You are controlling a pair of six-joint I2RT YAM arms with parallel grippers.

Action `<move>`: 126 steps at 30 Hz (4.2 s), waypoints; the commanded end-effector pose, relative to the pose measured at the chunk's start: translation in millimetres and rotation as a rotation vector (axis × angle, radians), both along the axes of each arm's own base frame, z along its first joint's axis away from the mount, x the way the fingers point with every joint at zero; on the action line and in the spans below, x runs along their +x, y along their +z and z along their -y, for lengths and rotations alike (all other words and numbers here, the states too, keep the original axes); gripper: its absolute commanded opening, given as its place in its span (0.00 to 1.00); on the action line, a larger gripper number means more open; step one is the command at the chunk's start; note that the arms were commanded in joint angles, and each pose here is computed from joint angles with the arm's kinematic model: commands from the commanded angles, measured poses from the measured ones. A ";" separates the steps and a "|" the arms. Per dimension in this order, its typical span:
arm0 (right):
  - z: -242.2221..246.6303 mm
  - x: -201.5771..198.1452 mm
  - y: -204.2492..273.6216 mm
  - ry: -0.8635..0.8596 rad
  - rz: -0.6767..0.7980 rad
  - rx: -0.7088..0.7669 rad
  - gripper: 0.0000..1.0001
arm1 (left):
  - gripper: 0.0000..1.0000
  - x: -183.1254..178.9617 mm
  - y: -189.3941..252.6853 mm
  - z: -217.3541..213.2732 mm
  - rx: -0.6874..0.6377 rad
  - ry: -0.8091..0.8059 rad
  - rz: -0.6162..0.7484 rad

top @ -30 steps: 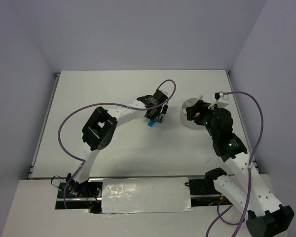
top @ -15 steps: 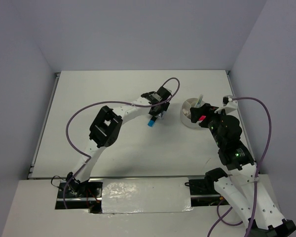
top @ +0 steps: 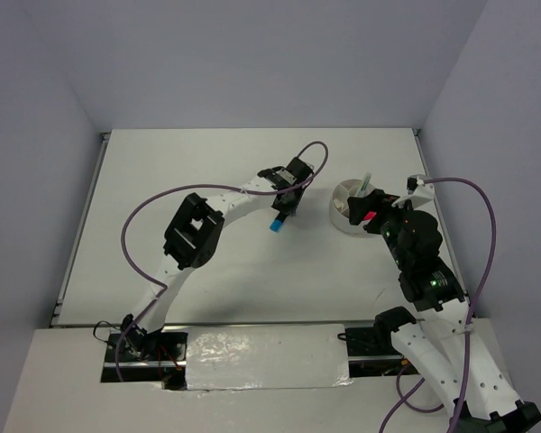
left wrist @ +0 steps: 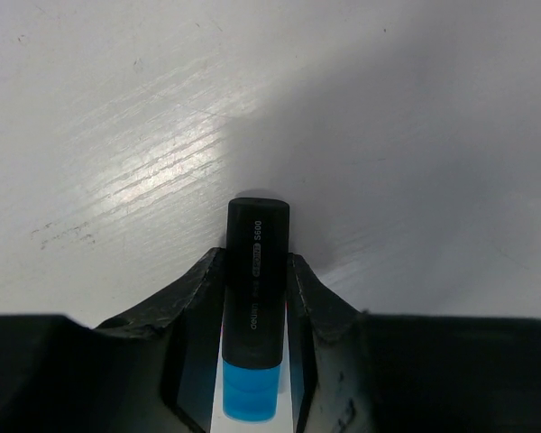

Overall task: Sort the stationery into containers
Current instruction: Pick up the pen from the center of the board, then place the pen in the storage box.

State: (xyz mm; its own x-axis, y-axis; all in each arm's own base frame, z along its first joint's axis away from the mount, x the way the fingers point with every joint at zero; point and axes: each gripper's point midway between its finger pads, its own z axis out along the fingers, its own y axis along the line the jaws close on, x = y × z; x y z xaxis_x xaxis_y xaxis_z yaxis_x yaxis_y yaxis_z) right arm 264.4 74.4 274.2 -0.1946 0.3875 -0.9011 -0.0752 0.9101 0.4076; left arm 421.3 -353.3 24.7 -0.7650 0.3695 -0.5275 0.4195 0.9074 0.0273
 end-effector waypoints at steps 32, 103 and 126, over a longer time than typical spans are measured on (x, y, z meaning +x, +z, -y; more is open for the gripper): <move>-206.3 14.5 -81.3 0.596 -0.015 0.017 0.77 | 0.00 -107.4 150.8 -88.9 -0.891 0.852 -0.031; -209.3 -43.2 -62.8 1.117 -0.023 -0.297 0.00 | 0.99 -152.3 251.4 -119.8 -0.751 0.193 0.309; -221.7 -127.3 -32.2 1.552 -0.111 -0.163 0.00 | 0.86 -282.3 267.1 -91.6 -1.159 -0.634 0.518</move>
